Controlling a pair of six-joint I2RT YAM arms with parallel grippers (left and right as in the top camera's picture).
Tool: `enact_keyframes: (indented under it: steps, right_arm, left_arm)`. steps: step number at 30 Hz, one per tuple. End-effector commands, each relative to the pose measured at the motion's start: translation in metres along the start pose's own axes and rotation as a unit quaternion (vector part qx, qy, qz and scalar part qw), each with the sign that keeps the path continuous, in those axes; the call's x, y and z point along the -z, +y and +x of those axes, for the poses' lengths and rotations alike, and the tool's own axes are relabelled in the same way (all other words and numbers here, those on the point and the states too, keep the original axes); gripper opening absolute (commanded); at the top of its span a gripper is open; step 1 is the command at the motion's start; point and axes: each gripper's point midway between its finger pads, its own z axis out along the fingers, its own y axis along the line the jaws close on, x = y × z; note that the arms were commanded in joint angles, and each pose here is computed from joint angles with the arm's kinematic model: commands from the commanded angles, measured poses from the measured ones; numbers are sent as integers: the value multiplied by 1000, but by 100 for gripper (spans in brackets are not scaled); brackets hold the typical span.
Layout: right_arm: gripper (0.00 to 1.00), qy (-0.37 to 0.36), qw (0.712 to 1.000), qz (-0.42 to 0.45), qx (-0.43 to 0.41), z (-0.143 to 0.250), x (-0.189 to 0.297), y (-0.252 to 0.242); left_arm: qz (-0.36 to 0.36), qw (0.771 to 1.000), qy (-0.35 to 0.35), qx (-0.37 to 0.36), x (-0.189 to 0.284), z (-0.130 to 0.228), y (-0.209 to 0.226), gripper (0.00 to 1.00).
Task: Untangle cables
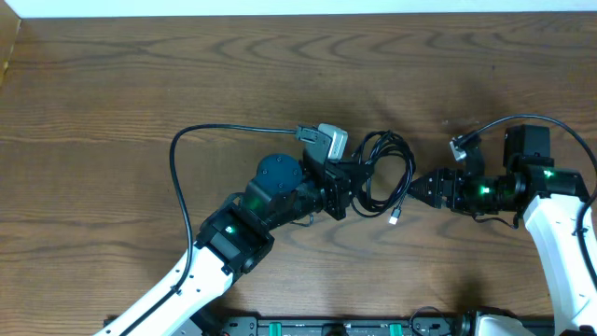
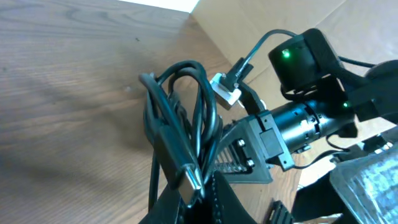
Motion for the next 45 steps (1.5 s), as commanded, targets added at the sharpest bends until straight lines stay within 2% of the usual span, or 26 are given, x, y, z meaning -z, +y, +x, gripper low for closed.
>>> enact_keyframes:
  steps: [1,5,8,10,14,18,20,21,22,23,25,28,35,40,43,45]
  right_arm:
    - [58,-5,1000,-14,9,-2,-1,7]
    - [24,-27,999,-15,27,-14,-1,8]
    - [11,-47,999,-6,20,-25,0,5]
    - [10,-63,998,17,3,-32,1,-3]
    - [21,-73,997,24,1,-38,2,-5]
    - [27,-72,997,19,9,-37,1,-3]
    - [44,-68,997,-2,37,-36,1,5]
    - [63,-65,996,-24,60,-34,1,13]
    - [75,-63,994,-43,79,-33,2,20]
    - [82,-63,991,-61,97,-32,2,26]
    - [90,-62,980,-117,146,-28,6,46]
    - [91,-66,968,-154,189,-25,9,59]
    - [98,-65,965,-153,203,-23,9,59]
    - [98,-68,951,-210,218,-18,16,77]
    - [94,-64,970,-122,202,-25,6,48]
    - [95,-62,986,-44,145,-30,1,21]
  left_arm:
    - [27,1000,-2,11,3,-7,-14,8]
    - [29,1000,-1,11,3,-6,-14,8]
    - [48,999,13,11,4,-2,-21,8]
    - [48,999,14,11,4,-1,-21,8]
    - [44,999,14,4,3,-1,-19,8]
    - [39,999,16,-14,1,1,-16,8]
    - [37,999,19,-12,-1,3,-14,8]
    - [36,999,21,-11,-2,4,-13,8]
    - [34,999,23,-10,-3,5,-12,8]
    - [34,999,25,-9,-4,6,-11,8]
    - [33,999,26,-9,-5,6,-10,8]
    - [35,999,23,-8,-4,5,-11,8]
    - [33,999,17,-9,-4,1,-9,8]
    - [14,1000,2,-2,0,-10,7,8]
    - [8,1000,-10,1,3,-18,13,8]
    - [13,1000,-26,11,4,-26,11,8]
